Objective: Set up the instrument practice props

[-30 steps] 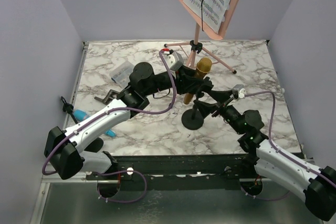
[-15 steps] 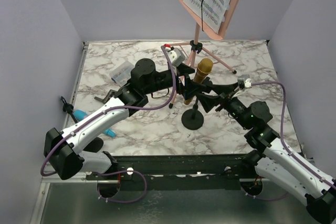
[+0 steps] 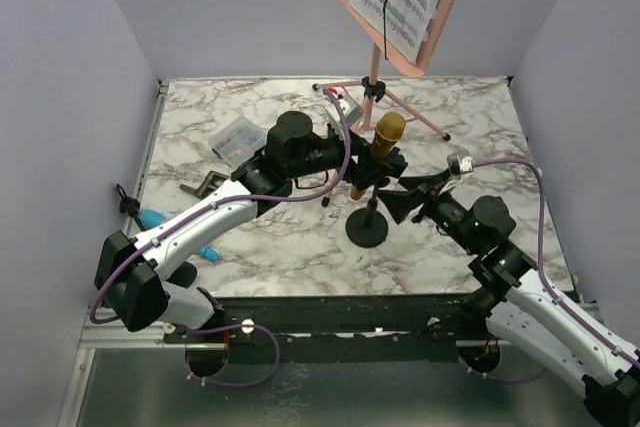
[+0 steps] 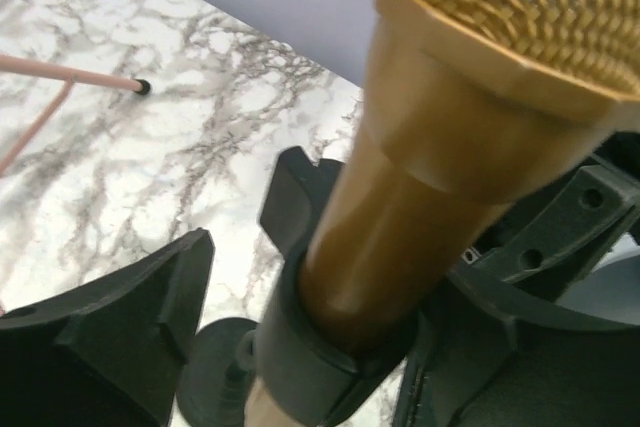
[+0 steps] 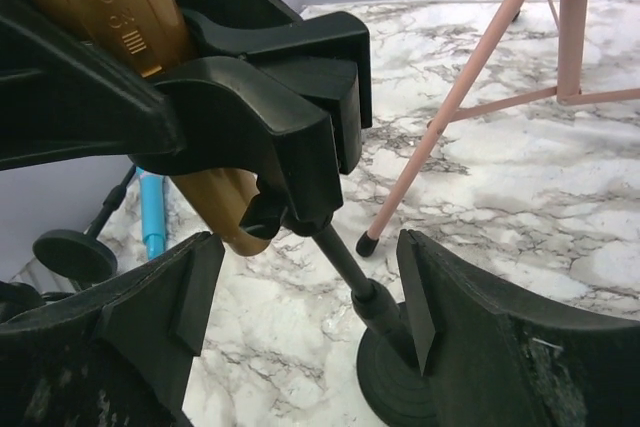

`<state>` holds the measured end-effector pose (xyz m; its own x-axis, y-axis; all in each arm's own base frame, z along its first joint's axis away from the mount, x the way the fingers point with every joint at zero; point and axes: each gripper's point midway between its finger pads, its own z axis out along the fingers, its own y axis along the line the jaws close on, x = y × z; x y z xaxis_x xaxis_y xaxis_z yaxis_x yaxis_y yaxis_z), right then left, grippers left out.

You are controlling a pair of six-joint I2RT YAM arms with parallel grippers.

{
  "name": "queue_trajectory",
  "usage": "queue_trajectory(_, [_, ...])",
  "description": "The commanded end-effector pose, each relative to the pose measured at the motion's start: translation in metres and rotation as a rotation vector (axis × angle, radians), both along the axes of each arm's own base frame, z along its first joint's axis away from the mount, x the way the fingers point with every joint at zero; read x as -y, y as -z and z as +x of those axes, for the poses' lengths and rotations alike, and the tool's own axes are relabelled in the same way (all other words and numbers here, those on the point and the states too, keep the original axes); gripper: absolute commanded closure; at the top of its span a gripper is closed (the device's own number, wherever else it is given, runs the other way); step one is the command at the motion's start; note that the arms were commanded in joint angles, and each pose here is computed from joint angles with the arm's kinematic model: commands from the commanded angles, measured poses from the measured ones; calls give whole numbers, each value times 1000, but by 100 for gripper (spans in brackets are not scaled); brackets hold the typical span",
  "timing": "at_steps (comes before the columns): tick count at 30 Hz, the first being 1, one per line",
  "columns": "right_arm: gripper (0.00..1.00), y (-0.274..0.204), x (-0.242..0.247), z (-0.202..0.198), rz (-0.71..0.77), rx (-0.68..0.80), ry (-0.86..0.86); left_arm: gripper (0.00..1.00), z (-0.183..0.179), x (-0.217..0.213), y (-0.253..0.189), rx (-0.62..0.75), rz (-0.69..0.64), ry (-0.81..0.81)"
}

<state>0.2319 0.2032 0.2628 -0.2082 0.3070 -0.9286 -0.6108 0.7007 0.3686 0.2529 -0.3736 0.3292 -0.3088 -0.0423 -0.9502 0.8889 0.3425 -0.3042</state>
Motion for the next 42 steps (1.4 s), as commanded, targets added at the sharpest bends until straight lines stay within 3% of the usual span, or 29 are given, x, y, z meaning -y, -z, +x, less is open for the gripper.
queue_trajectory(1, [24,24,-1,-8,-62,-56,-35,25,2,4,-3,1,-1,-3])
queue_trajectory(4, [32,29,-2,-11,-73,-62,-49,35,3,3,-1,8,7,-15])
queue_trajectory(6, [36,30,1,-11,-73,-60,-38,47,2,3,1,17,13,-17])
queue_trajectory(11, [39,30,16,-6,-73,-49,47,63,-6,5,10,49,41,-4])
queue_trajectory(15, [42,30,30,-2,-82,-51,120,86,-13,8,20,81,84,4])
queue_trajectory(21, [43,30,43,-3,-72,-46,182,99,-19,9,48,70,157,9])
queue_trajectory(37, [44,44,32,-6,-95,-70,119,100,-21,5,76,36,199,-8])
queue_trajectory(40, [35,41,19,-13,-97,-37,31,100,-20,5,73,33,191,-14])
queue_trajectory(42, [27,41,9,-18,-92,-21,-33,87,-19,5,65,32,178,-25])
